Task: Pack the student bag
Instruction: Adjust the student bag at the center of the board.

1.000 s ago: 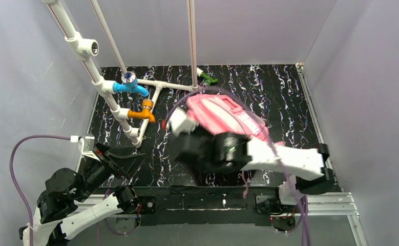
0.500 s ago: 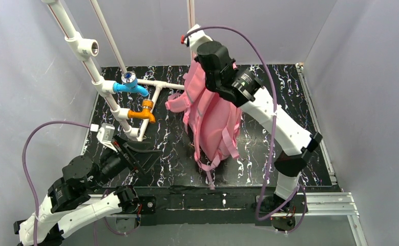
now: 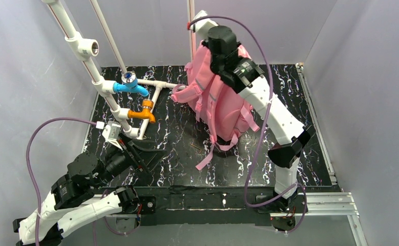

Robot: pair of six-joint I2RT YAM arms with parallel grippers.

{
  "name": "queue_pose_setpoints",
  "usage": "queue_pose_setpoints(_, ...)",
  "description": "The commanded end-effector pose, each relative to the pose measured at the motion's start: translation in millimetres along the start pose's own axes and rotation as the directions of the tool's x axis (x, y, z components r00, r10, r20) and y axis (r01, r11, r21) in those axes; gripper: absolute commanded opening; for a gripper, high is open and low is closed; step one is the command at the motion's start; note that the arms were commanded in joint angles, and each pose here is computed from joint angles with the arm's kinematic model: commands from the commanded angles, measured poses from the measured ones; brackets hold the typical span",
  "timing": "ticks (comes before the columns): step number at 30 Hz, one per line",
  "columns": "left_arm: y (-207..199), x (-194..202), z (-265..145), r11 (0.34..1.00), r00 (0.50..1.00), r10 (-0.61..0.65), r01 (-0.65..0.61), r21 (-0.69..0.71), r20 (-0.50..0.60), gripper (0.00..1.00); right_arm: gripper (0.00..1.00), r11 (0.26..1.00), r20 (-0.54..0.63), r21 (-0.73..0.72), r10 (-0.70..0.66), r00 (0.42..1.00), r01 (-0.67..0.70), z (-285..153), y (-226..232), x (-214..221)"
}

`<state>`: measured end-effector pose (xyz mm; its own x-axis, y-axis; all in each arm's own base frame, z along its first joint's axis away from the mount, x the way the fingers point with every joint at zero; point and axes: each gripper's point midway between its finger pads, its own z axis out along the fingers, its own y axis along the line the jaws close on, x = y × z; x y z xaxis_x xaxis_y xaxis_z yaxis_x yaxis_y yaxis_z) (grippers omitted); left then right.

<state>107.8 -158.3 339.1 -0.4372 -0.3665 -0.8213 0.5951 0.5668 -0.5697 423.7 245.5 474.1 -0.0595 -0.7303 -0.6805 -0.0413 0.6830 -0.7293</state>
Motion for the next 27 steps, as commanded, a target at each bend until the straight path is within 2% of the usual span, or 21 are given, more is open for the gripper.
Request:
queue_pose_setpoints(1, -10, -14, -1, 1.000, 1.000, 0.000, 0.000, 0.023, 0.027, 0.83, 0.01, 0.927, 0.181, 0.132, 0.327, 0.928, -0.352, 1, -84, -23)
queue_pose_setpoints(5, -10, -17, -6, 1.000, 0.999, -0.009, 0.008, 0.027, 0.044, 0.83, 0.04, 0.915, 0.113, -0.069, 0.404, 0.908, -0.398, -1, -27, -8)
queue_pose_setpoints(7, -9, -22, -11, 1.000, 0.998, -0.014, 0.012, 0.024, 0.064, 0.83, 0.10, 0.893, 0.087, -0.215, 0.421, 0.903, -0.395, -14, 8, 1)
queue_pose_setpoints(9, -8, -29, -16, 1.000, 0.996, -0.012, 0.010, 0.018, 0.085, 0.83, 0.15, 0.841, 0.090, -0.351, 0.467, 0.880, -0.411, -34, 28, 1)
queue_pose_setpoints(12, -9, -40, -24, 1.000, 0.994, 0.021, -0.022, 0.013, 0.108, 0.83, 0.30, 0.763, 0.083, -0.490, 0.523, 0.848, -0.422, -57, 49, 1)
queue_pose_setpoints(18, -39, -60, -34, 0.969, 0.975, 0.200, -0.212, 0.125, 0.100, 0.83, 0.62, 0.730, 0.035, -0.511, 0.546, 0.837, -0.454, -61, 52, 2)
queue_pose_setpoints(19, -43, -65, -36, 0.962, 0.969, 0.224, -0.238, 0.135, 0.106, 0.83, 0.75, 0.721, 0.027, -0.513, 0.556, 0.831, -0.466, -62, 50, -1)
queue_pose_setpoints(20, -47, -70, -38, 0.952, 0.960, 0.253, -0.268, 0.146, 0.118, 0.84, 0.85, 0.711, 0.022, -0.516, 0.569, 0.822, -0.478, -64, 45, -5)
queue_pose_setpoints(22, -53, -79, -38, 0.935, 0.944, 0.302, -0.320, 0.150, 0.133, 0.85, 0.96, 0.689, 0.020, -0.535, 0.589, 0.808, -0.490, -72, 36, -14)
queue_pose_setpoints(27, -60, -100, -38, 0.897, 0.900, 0.401, -0.424, 0.128, 0.171, 0.91, 0.98, 0.610, 0.045, -0.614, 0.661, 0.749, -0.501, -102, 14, -35)
